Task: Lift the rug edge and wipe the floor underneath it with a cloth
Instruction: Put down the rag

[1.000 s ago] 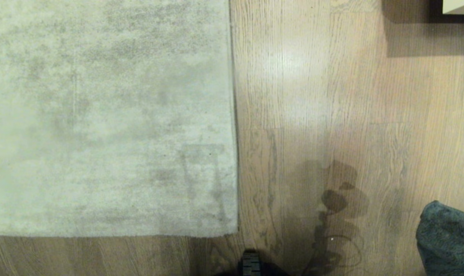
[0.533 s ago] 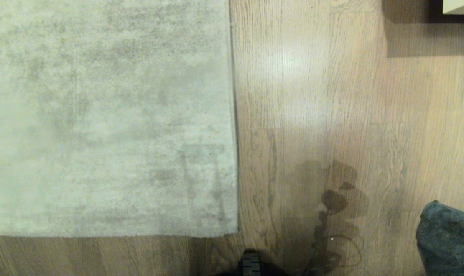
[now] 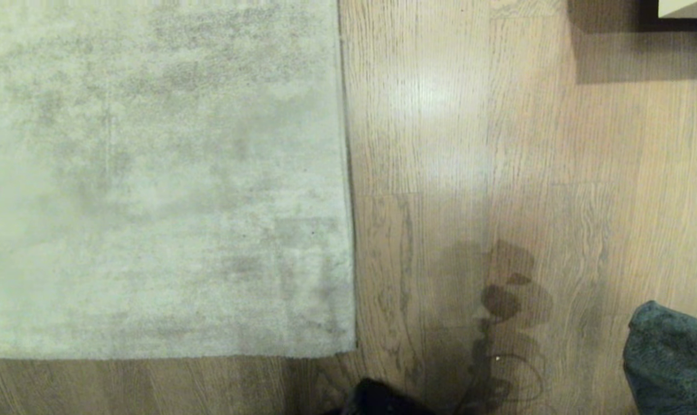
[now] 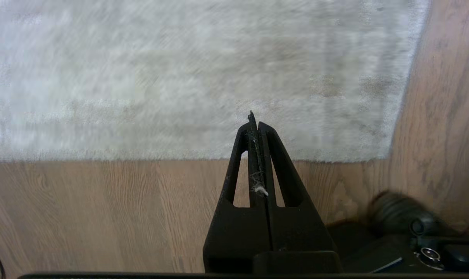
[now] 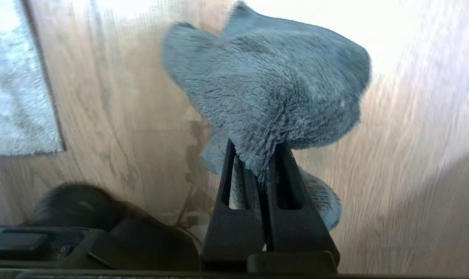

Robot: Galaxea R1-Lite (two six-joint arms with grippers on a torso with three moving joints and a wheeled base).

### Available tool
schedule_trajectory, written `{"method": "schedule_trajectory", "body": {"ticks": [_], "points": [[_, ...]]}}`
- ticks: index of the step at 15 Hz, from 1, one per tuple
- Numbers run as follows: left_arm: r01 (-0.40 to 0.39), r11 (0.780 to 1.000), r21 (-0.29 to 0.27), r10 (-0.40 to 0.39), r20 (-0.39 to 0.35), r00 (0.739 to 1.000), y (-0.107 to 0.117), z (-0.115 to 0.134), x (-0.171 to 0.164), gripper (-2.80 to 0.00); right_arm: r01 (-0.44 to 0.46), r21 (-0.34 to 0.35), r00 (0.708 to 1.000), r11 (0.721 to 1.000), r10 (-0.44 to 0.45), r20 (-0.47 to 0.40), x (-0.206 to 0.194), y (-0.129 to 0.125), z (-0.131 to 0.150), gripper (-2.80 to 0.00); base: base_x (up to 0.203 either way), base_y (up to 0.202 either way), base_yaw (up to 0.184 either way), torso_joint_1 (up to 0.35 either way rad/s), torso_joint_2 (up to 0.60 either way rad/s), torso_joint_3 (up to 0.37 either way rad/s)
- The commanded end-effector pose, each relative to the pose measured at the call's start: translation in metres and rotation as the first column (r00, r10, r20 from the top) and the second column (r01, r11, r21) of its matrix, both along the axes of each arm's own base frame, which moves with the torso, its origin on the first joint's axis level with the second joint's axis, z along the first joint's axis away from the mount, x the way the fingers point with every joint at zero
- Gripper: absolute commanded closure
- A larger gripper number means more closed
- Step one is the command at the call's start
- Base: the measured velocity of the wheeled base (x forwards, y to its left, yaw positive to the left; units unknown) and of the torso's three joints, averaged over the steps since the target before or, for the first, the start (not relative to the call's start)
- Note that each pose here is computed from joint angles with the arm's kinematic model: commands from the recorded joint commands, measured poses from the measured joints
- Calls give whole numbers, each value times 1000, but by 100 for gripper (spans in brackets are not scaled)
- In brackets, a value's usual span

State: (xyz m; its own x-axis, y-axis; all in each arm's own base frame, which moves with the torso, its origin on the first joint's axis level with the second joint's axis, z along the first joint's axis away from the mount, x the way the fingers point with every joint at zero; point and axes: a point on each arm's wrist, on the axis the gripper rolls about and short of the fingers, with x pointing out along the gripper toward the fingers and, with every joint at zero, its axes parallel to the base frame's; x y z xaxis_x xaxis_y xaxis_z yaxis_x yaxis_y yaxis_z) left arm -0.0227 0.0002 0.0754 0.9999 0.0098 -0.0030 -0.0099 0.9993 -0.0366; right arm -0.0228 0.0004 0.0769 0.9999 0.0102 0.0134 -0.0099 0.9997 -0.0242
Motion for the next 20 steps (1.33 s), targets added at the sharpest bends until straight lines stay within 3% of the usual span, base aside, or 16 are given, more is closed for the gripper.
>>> {"method": "schedule_trajectory", "body": {"ticks": [1,15,20], "points": [[-1,1000,-1,1,0,1000,0,0,0,0,-1,-1,1000,1000,1,-1,0,0,0,0,0,0,0,0,0,0],[-2,1000,-2,2,0,1000,0,0,0,0,-1,-1,1000,1000,1,0,0,0,0,0,-1,-175,0,2,3,2],[-2,1000,-3,2,0,1000,0,0,0,0,-1,-1,1000,1000,1,-1,0,0,0,0,0,-20,0,0,0,0]]}}
